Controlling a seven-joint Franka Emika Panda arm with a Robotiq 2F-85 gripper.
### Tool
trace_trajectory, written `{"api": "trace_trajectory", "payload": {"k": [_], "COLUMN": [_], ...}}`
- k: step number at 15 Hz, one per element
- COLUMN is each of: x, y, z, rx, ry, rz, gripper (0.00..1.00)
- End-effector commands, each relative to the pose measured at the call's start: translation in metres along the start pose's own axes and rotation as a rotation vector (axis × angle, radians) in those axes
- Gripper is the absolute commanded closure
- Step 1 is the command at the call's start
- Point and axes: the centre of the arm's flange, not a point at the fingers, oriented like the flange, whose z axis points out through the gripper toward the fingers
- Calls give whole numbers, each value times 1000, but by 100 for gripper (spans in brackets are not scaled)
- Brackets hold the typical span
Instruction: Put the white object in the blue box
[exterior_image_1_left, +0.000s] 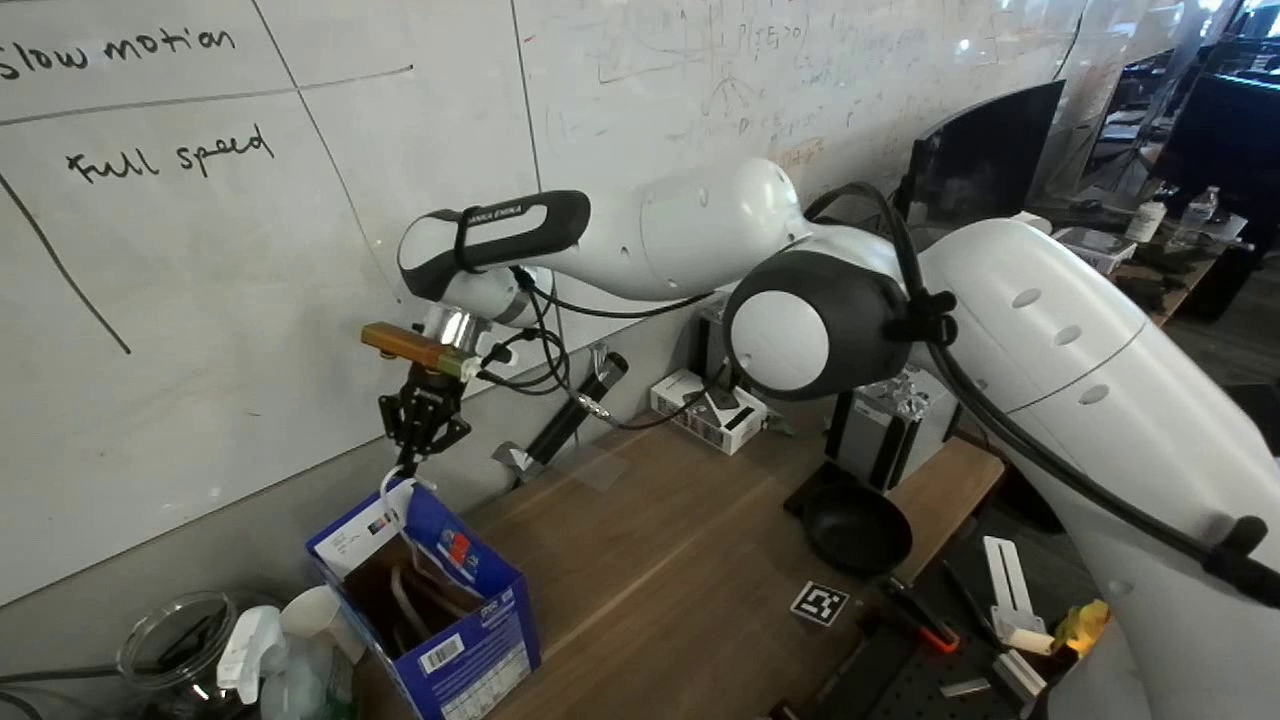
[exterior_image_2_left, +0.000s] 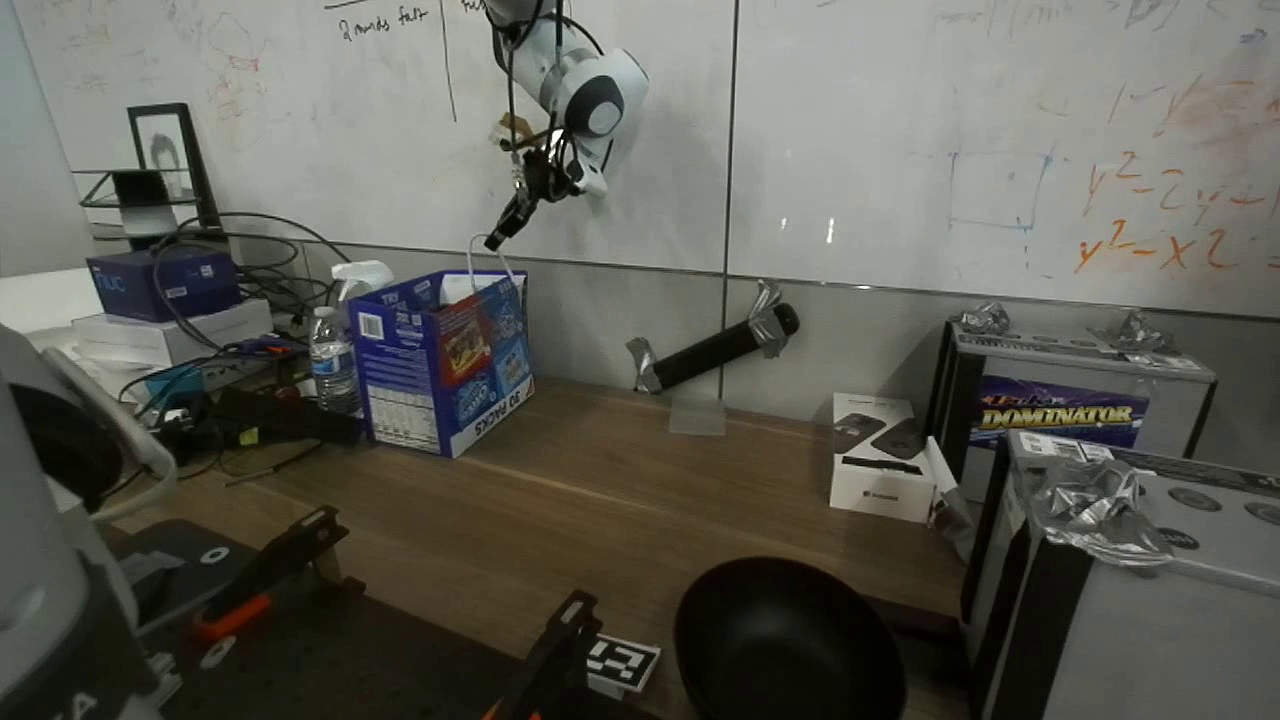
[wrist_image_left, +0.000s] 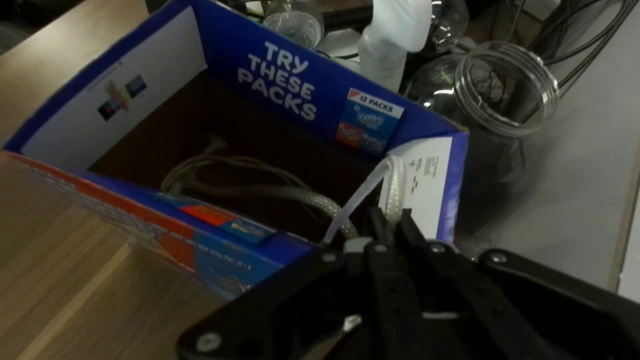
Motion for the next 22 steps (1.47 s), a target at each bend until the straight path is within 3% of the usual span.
{"api": "trace_trajectory", "payload": {"k": [1,7,16,17,19,22], "x": [-65,-134,-122,-119,-114,-111], "y": [13,16,42,46,49,55], "z": [-23,-34,-14,-11,-10,-12], "rx": [2,-17,-86,-100,-113,-135], "ry": [-7,0,-35,-38,-38,-37], "rz": [-90,-181,-173,-178,-183,-207], "gripper": [92,92,93,68,61,37]}}
